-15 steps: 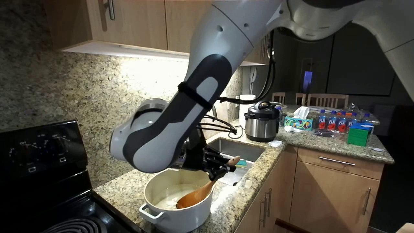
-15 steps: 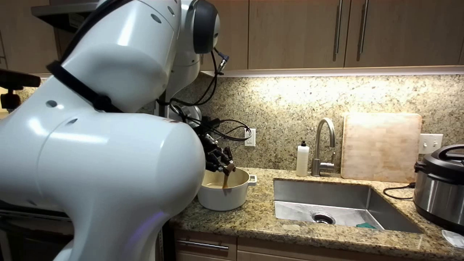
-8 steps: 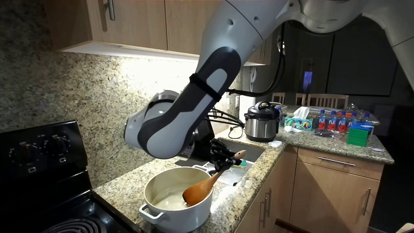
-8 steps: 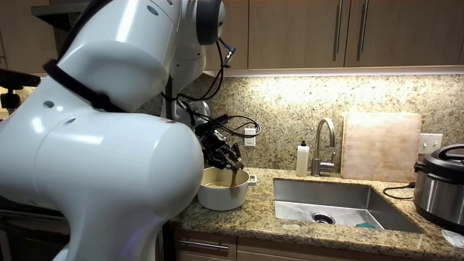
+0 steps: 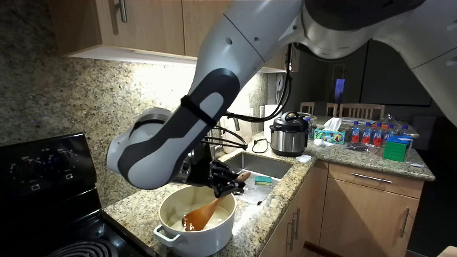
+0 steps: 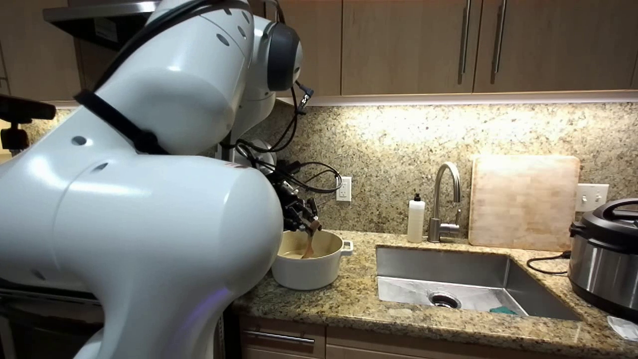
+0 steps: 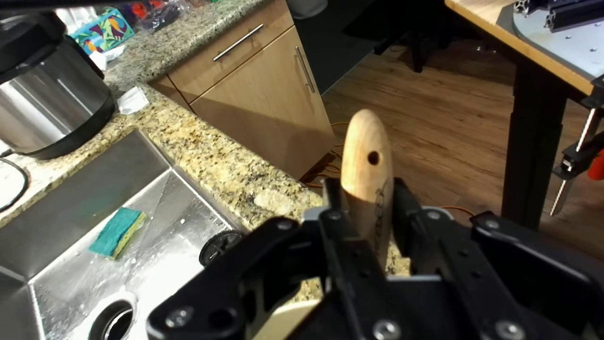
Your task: Use the wooden spoon to stir in the pot
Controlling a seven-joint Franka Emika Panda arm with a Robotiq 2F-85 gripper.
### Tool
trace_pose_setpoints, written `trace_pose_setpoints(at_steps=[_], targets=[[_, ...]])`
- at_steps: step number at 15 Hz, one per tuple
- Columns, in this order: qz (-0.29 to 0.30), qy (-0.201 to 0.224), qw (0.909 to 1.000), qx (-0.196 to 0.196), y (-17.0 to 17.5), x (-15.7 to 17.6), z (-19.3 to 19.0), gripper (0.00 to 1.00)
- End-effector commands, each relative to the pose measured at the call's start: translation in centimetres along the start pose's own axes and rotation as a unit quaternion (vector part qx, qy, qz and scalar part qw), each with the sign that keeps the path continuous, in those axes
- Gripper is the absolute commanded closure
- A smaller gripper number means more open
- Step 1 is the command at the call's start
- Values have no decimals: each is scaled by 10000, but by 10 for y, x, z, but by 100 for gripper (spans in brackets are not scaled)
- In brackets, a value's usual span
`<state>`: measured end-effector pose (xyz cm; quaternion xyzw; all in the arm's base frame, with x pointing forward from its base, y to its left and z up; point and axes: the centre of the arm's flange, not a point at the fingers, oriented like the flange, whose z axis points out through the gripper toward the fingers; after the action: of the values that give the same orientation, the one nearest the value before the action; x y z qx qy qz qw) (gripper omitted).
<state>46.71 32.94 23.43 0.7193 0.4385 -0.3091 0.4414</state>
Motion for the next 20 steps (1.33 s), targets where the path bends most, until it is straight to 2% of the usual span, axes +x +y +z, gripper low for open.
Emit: trace_pose_setpoints(at_steps=[1, 4, 10, 16, 20], targets=[[-63, -113, 9993, -339, -9, 29, -33, 91], [-285, -219, 9977, -582, -29, 30, -39, 91], [-512, -383, 9949, -776, -43, -2, -14, 91], [-384, -599, 9949, -709, -30, -37, 29, 91], [-56, -701, 9965, -448, -5, -37, 39, 91]])
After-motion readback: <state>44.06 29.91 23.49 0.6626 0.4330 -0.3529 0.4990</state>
